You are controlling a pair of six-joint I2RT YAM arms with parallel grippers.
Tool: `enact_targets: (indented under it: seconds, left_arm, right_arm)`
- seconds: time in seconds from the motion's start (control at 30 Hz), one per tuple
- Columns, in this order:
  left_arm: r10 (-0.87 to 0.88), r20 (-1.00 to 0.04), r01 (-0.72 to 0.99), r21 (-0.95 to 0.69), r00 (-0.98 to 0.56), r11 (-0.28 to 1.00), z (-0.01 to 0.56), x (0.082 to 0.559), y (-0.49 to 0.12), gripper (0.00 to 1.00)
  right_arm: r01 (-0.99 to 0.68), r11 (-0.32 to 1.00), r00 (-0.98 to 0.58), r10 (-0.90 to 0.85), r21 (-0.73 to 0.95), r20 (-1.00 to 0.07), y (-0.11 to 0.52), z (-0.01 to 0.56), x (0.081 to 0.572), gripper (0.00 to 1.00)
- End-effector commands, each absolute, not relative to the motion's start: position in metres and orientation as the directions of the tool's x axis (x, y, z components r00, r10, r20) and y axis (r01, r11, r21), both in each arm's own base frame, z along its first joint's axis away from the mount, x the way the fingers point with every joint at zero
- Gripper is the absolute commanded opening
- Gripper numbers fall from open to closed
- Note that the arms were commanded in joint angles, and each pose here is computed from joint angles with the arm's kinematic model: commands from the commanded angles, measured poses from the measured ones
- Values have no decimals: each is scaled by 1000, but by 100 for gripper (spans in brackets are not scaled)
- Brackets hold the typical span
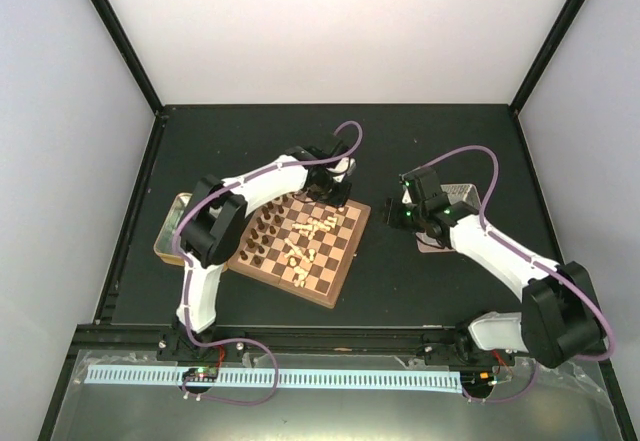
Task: Set up the chess pieces on the board
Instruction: Place the chess piece on the chessboard, then pick up the chess piece from the chessboard.
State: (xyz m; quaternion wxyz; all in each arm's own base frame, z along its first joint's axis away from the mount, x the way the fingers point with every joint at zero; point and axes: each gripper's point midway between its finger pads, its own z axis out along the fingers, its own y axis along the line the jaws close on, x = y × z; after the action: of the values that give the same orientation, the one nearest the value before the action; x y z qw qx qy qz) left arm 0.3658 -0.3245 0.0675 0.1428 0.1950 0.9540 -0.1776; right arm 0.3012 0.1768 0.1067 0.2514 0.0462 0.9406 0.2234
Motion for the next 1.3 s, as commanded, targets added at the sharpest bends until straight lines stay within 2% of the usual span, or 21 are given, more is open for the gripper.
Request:
enact_targets:
  seconds: [0.0, 0.1, 0.33, 0.47, 0.57, 0.7, 0.83, 1.27]
  left_arm:
    - [335, -277, 415, -319, -900, 852, 66, 363, -325, 5]
    - [331, -257, 405, -333, -908, 851, 62, 363, -326, 8]
    - [321, -246, 392, -348, -915, 852, 64, 366, -325, 23]
    - [313, -273, 400, -374, -910, 837, 79, 367, -329, 34]
    - [305, -299, 407, -384, -904, 829, 92, 367, -330, 38]
    - [266, -360, 406, -403, -894, 820, 119, 367, -327, 45]
    - [207, -435, 392, -392, -876, 833, 153, 359, -310, 46]
    - [-40, -691, 295, -360, -722, 885, 226, 277, -200, 56]
  right_arm:
    - [-39, 907, -846, 193, 419, -497, 170, 124, 302, 42]
    - [-44, 907, -837, 195, 418, -512, 169, 132, 302, 42]
    - [-54, 910, -830, 189, 412, -525, 168, 141, 304, 42]
    - [-66, 905, -840, 177, 421, -513, 172, 139, 302, 43]
    - [-81, 901, -846, 164, 427, -508, 175, 138, 300, 43]
    - [-104, 899, -854, 139, 425, -502, 178, 133, 299, 43]
    - [-142, 897, -864, 94, 418, -495, 188, 127, 294, 44]
    - [-269, 883, -851, -30, 385, -524, 234, 128, 291, 41]
